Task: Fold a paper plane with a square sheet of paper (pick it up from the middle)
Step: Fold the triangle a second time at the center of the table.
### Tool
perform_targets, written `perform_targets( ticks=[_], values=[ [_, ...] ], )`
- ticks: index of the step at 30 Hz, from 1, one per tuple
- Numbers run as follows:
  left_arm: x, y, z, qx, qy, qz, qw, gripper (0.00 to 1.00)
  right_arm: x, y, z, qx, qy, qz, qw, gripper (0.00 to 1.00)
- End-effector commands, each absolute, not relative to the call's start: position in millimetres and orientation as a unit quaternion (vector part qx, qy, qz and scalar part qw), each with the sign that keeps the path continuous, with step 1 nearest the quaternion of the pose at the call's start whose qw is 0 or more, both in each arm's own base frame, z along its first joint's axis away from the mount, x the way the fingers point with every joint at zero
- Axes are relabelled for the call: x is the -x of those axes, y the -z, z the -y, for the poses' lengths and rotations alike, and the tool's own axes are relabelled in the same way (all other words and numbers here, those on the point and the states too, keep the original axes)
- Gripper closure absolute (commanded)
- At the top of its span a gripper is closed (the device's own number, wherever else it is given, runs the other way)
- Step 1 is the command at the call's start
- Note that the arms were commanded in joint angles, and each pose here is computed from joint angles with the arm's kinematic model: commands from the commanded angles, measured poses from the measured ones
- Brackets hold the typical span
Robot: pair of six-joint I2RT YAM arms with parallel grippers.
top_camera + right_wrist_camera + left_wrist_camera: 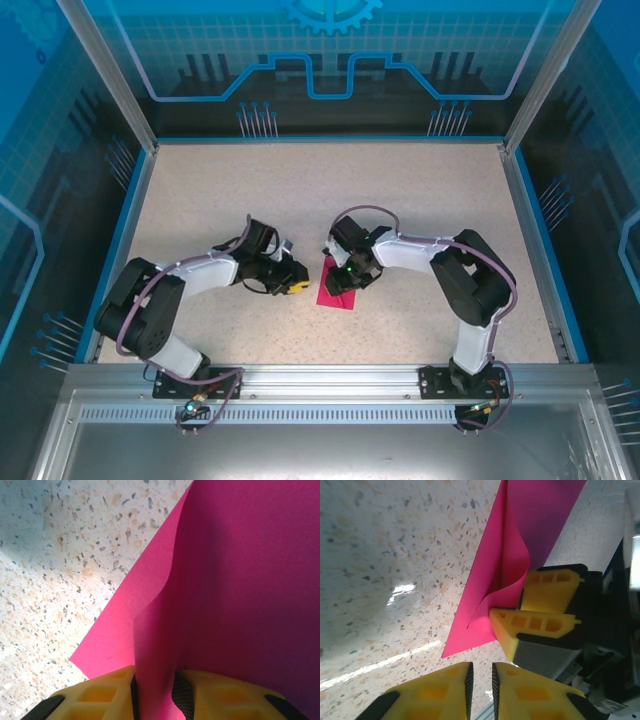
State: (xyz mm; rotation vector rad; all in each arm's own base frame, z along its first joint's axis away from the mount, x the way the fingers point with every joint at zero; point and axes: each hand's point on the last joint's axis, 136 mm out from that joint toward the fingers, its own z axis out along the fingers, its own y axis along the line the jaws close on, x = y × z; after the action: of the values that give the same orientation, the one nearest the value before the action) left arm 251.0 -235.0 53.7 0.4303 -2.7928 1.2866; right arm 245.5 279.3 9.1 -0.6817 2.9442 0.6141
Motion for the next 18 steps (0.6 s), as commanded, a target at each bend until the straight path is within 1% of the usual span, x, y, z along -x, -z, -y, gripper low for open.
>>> perform_targets(
  ticks=[1, 4, 12, 18],
  values=[
    [-254, -53, 251, -0.123, -0.428, 0.895, 0.03, 0.84, -240, 22, -258, 0.207, -0.173, -0.963, 0.009, 0.69],
    [-255, -51, 262, -0.112, -0.431, 0.895, 0.036, 0.88, -242, 17, -257, 0.207, -0.182, -0.961, 0.016, 0.69],
    [-259, -40, 279, -0.099, -0.427, 0.898, 0.048, 0.93, -243, 9, -258, 0.207, -0.196, -0.958, 0.027, 0.67],
    [-259, -20, 278, -0.109, -0.401, 0.908, 0.058, 0.98, -244, 5, -255, 0.201, -0.197, -0.959, 0.033, 0.66]
  ],
)
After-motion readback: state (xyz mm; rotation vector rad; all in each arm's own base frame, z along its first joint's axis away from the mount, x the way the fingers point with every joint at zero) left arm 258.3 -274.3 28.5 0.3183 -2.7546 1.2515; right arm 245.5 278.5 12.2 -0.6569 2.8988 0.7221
